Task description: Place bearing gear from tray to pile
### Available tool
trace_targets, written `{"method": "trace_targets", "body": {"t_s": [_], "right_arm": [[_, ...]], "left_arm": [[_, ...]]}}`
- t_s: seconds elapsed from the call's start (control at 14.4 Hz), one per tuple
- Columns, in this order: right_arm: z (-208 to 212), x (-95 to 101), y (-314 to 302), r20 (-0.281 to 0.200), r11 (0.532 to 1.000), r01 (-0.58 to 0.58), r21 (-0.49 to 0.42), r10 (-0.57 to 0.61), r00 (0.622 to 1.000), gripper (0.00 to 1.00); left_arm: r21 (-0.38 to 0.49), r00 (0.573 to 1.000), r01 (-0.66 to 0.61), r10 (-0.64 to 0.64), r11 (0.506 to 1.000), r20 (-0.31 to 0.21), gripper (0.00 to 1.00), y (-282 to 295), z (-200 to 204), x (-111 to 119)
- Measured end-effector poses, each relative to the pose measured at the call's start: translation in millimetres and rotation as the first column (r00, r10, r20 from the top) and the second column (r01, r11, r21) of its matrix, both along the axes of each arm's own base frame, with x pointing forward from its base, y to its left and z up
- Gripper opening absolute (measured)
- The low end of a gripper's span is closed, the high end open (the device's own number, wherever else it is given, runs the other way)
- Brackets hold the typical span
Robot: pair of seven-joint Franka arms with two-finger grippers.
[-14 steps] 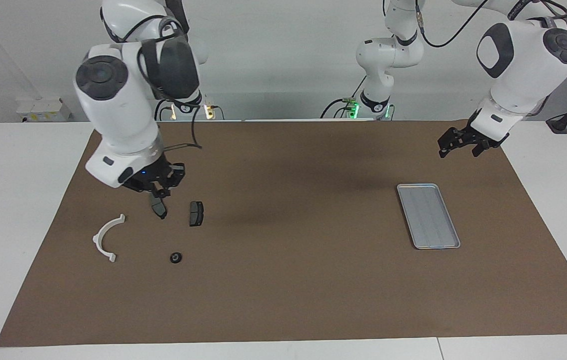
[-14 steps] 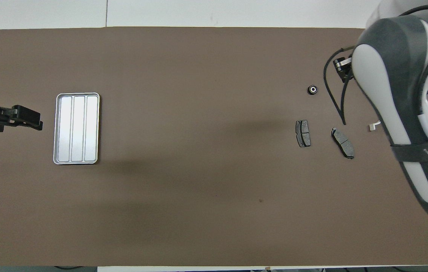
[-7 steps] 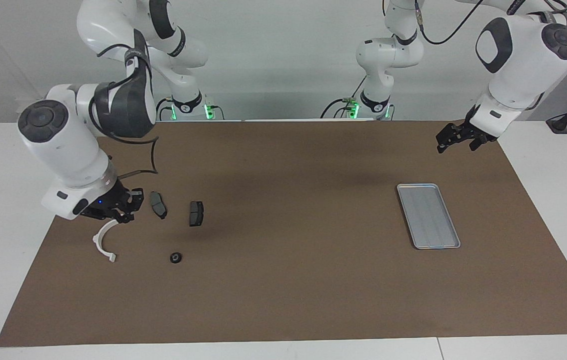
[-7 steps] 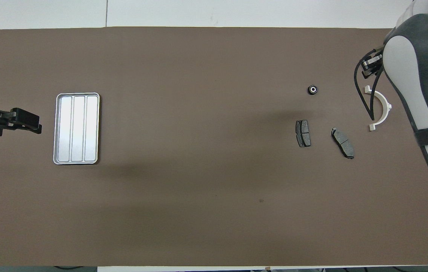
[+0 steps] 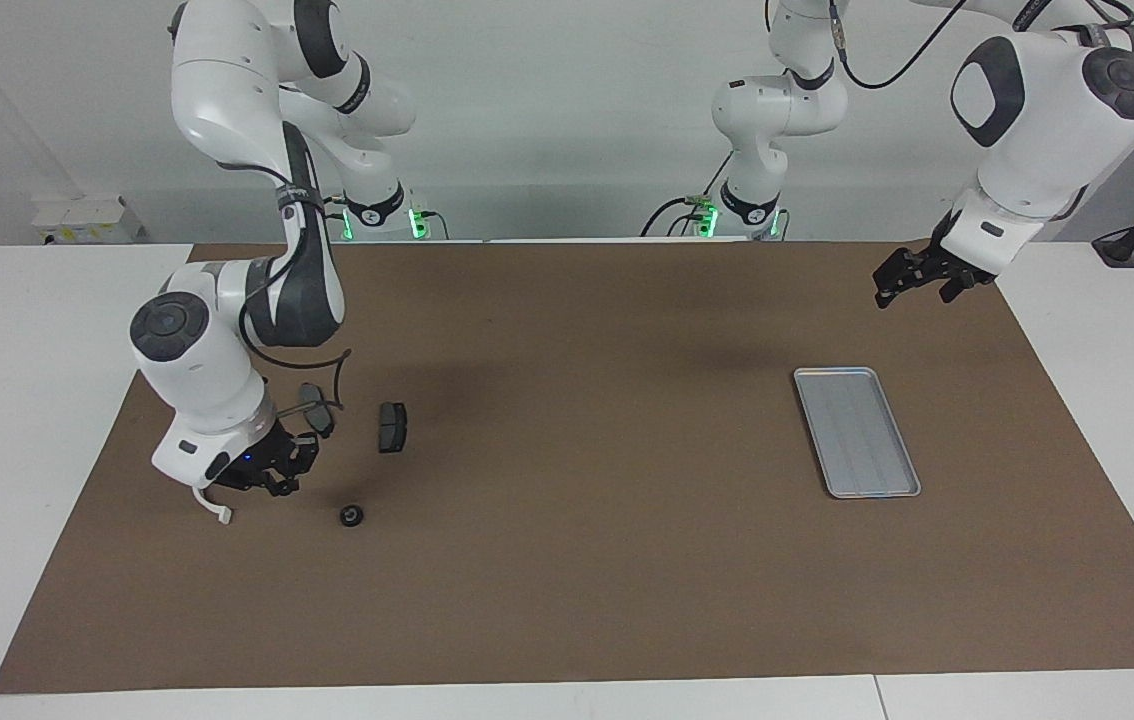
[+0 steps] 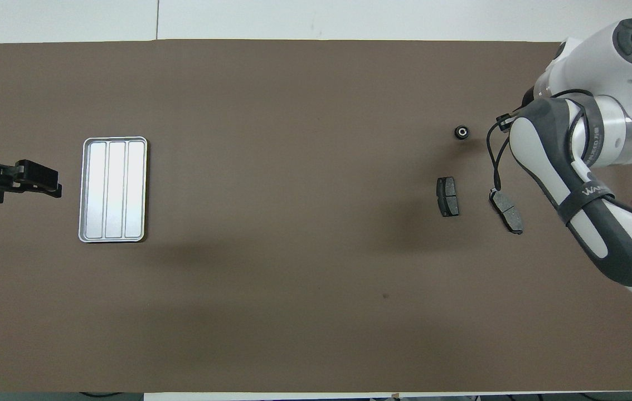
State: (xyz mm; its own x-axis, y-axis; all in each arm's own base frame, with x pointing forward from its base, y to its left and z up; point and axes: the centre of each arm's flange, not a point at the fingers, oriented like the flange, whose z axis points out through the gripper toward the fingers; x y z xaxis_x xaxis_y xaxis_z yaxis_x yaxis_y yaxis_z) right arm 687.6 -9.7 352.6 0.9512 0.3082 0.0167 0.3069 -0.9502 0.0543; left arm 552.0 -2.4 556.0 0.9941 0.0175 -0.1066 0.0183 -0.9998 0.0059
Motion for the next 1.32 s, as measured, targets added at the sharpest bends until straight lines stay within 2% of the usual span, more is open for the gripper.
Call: {"method": "trace_targets", "body": {"t_s": [0.49, 1.18, 1.32], "right_arm": [[-54.4, 2.1, -30.8, 0.012, 0.999, 0.04, 0.013, -0.04, 0.999, 0.23], [-60.5, 3.8, -29.0, 0.023, 0.999, 0.037, 0.017, -0.037, 0.999, 0.23], [-61.2, 3.5, -28.7, 0.022, 0.999, 0.037, 0.017, -0.037, 0.999, 0.28]], "left_arm": [[0.0, 1.0, 0.002, -0.002, 1.0, 0.004, 1.0, -1.1, -0.2, 0.5], [0.0, 1.0, 0.004, -0.004, 1.0, 0.017, 1.0, -3.7, 1.9, 1.0], [0.0, 1.0, 0.003, -0.003, 1.0, 0.019, 1.0, -3.8, 2.8, 0.7]]}}
